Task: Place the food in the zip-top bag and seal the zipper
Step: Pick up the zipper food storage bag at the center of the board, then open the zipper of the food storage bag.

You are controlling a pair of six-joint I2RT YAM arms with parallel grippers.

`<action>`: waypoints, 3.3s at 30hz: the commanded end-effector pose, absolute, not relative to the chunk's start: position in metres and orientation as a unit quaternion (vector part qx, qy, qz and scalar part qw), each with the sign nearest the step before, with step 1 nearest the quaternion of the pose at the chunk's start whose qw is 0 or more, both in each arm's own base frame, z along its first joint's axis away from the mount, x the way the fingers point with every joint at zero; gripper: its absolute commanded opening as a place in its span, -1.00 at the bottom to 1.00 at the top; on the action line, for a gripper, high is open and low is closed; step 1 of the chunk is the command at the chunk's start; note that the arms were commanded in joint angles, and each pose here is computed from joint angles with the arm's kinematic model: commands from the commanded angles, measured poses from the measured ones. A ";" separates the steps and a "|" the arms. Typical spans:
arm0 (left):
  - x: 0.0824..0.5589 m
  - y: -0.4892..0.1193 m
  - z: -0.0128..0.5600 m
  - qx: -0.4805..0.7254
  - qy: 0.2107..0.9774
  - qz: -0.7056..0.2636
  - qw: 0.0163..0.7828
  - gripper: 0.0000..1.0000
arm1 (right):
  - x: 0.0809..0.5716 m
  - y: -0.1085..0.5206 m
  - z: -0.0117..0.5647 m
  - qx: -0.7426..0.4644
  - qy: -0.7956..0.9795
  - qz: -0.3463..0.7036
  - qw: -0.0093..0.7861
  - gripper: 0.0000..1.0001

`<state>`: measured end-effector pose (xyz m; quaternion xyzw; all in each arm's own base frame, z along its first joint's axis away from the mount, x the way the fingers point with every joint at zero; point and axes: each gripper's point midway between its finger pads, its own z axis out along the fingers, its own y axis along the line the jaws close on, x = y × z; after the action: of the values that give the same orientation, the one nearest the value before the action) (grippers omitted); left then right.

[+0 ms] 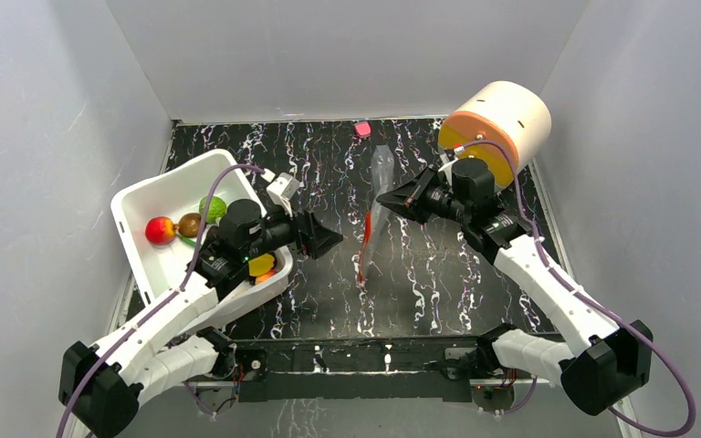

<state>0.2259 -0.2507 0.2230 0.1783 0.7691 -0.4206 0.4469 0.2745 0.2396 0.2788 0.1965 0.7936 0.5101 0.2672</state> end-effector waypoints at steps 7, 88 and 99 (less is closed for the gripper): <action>0.216 -0.274 0.245 0.213 0.732 -0.473 0.442 0.68 | 0.277 0.262 0.352 0.181 0.730 0.587 0.299 -1.00; 0.212 -0.287 0.257 0.169 0.701 -0.509 0.470 -1.00 | 0.242 0.237 0.299 -0.055 0.783 0.421 0.454 0.11; 0.216 -0.290 0.258 0.110 0.725 -0.526 0.431 -1.00 | 0.220 0.237 0.273 -0.126 0.784 0.406 0.452 0.19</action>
<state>0.2126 -0.2875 0.2321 0.1350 0.7334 -0.5111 0.4274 0.2266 0.2319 0.2673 -0.0866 0.8029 0.4025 0.4311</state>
